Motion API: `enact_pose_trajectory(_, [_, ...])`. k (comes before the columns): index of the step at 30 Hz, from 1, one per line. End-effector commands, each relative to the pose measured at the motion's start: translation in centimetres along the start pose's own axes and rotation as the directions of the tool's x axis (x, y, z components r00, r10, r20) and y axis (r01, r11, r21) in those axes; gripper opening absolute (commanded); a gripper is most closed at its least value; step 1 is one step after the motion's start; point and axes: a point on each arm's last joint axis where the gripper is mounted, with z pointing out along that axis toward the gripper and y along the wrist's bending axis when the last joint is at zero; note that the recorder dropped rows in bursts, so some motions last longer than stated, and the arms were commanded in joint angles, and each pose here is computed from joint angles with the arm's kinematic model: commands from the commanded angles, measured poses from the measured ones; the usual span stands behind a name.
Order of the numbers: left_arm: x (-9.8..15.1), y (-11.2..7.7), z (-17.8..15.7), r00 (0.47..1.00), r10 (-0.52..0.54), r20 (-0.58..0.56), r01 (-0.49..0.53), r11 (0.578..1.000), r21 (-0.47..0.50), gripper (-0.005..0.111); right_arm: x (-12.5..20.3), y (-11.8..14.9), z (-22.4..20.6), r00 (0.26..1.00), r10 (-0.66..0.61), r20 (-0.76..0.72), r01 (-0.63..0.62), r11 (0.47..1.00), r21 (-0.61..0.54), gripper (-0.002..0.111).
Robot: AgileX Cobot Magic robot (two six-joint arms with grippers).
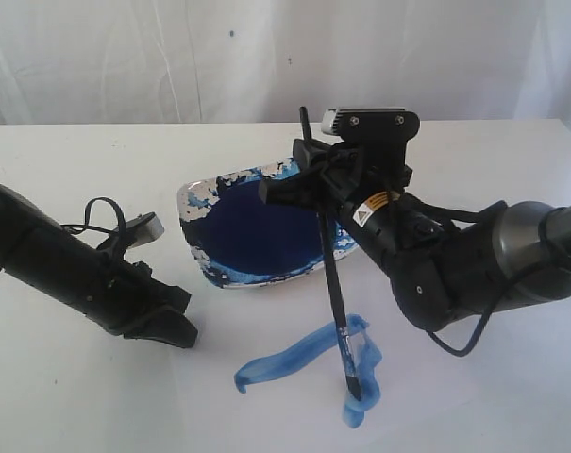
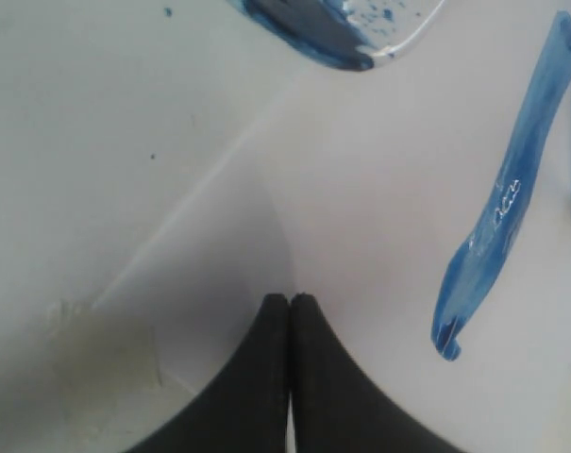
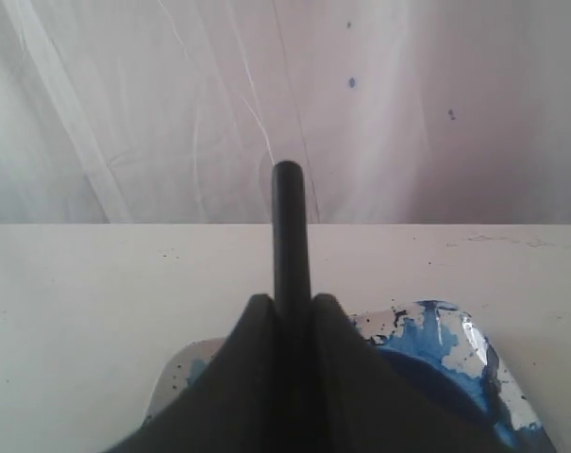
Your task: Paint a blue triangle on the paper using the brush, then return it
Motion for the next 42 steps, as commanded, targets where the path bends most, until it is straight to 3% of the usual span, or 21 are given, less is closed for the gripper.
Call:
enact_pose_trajectory(1, [0.5, 0.3, 0.3, 0.999, 0.026, -0.03, -0.026, 0.999, -0.026, 0.0, 0.4, 1.0, -0.3, 1.0, 0.003, -0.02, -0.004, 0.999, -0.035, 0.0])
enact_pose_trajectory(18, [0.5, 0.3, 0.3, 0.999, 0.026, -0.03, -0.026, 0.999, -0.026, 0.0, 1.3, 4.5, -1.1, 0.999, -0.007, -0.05, 0.0, 0.991, -0.134, 0.0])
enact_pose_trajectory(25, [0.5, 0.3, 0.3, 0.999, 0.026, -0.03, -0.026, 0.999, -0.026, 0.0, 1.4, 4.8, -1.2, 0.999, -0.006, -0.052, -0.002, 0.99, -0.14, 0.0])
enact_pose_trajectory(42, [0.5, 0.3, 0.3, 0.999, 0.026, -0.03, -0.026, 0.999, -0.026, 0.0, -1.8, 5.2, -2.1, 0.999, -0.027, 0.017, 0.029, 0.987, -0.157, 0.0])
